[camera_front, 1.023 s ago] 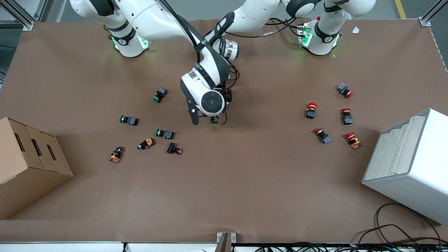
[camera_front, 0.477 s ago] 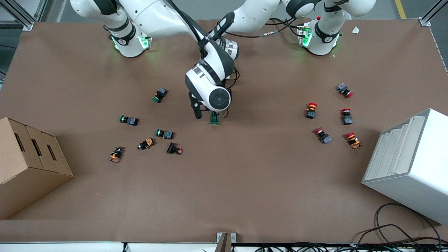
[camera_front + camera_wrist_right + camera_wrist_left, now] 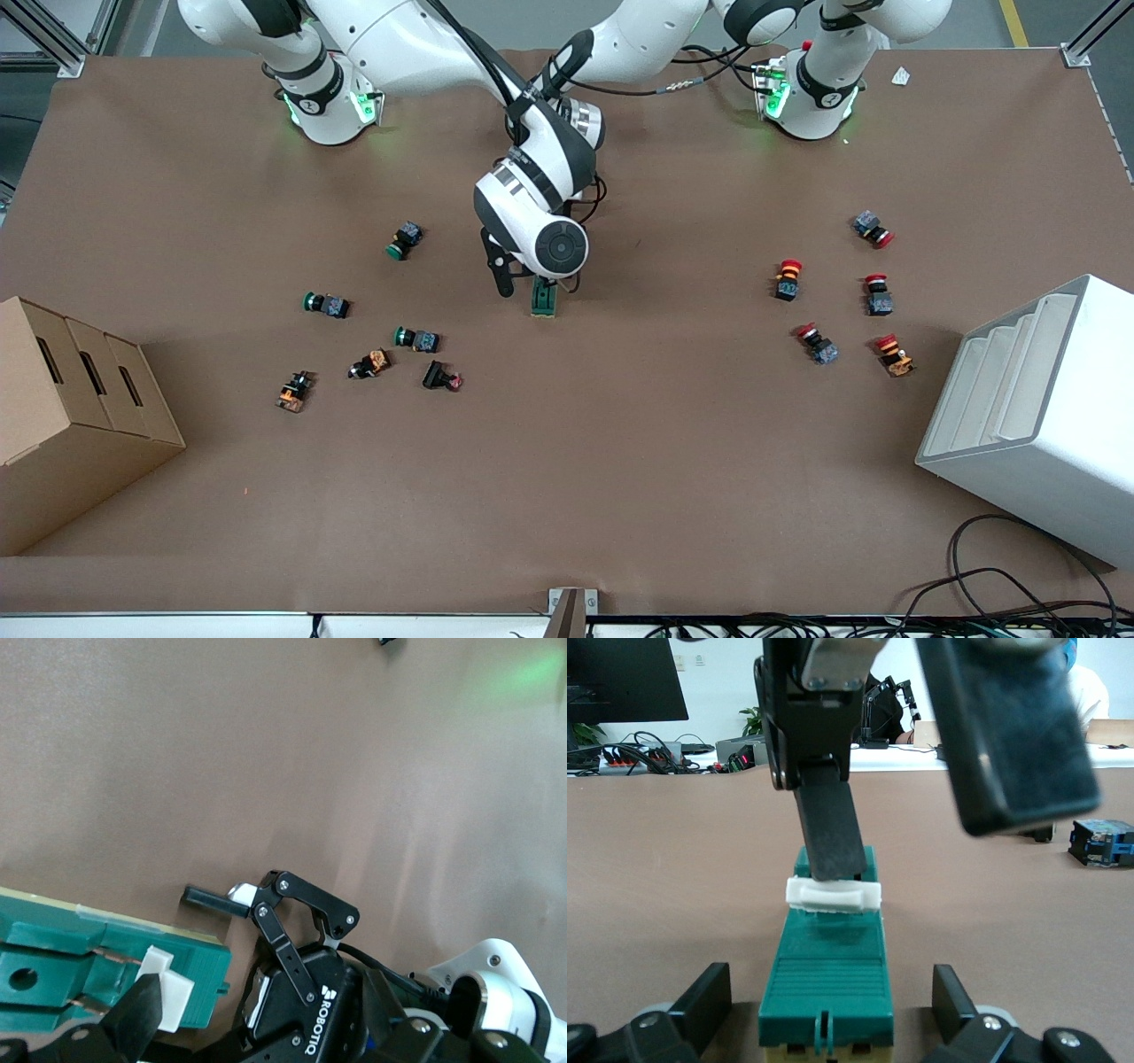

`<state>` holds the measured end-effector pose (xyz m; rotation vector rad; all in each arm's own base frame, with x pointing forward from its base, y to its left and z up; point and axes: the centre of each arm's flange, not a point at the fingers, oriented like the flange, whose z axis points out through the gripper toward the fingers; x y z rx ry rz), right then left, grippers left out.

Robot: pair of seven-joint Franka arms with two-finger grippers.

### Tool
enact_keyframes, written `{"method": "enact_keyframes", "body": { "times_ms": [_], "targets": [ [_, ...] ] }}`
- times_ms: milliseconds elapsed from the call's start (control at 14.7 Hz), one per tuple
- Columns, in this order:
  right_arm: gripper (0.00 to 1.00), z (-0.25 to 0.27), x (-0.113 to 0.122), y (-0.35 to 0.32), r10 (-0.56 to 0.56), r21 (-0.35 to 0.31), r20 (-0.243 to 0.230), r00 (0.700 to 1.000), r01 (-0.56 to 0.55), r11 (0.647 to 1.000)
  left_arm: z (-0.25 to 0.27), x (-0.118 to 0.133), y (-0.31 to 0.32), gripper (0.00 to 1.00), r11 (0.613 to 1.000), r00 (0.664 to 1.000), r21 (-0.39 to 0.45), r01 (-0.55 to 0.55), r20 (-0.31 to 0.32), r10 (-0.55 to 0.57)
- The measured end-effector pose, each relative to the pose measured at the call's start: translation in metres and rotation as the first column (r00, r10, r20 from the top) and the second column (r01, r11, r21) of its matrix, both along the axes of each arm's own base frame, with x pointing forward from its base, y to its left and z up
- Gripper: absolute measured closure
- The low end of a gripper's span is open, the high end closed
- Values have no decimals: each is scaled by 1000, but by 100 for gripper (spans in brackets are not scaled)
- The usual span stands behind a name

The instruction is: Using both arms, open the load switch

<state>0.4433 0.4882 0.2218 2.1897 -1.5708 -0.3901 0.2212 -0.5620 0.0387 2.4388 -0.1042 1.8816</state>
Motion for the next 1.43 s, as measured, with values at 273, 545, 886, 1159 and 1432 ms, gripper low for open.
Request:
{"method": "enact_keyframes", "body": {
  "times_ms": [273, 545, 886, 1159, 1432],
  "targets": [
    [0, -7, -2, -3, -2, -5, -2, 1000, 2, 1000, 0, 0, 0, 0, 1000, 1000, 0, 0, 0, 0],
    [0, -13, -3, -3, -5, -2, 5, 1000, 5, 1000, 0, 0, 0, 0, 1000, 1000, 0, 0, 0, 0],
    [0, -29, -2, -7, -11, -3, 22, 1000, 11, 1000, 0, 0, 0, 0, 1000, 1000, 0, 0, 1, 0],
    [0, -3, 43, -39, 18, 45, 49, 999, -20, 999, 0, 0, 0, 0, 1000, 1000, 0, 0, 1, 0],
    [0, 78, 138, -143, 106, 214, 100, 989, -125, 969, 0, 0, 0, 0, 1000, 1000, 1, 0, 1, 0]
  ]
}}
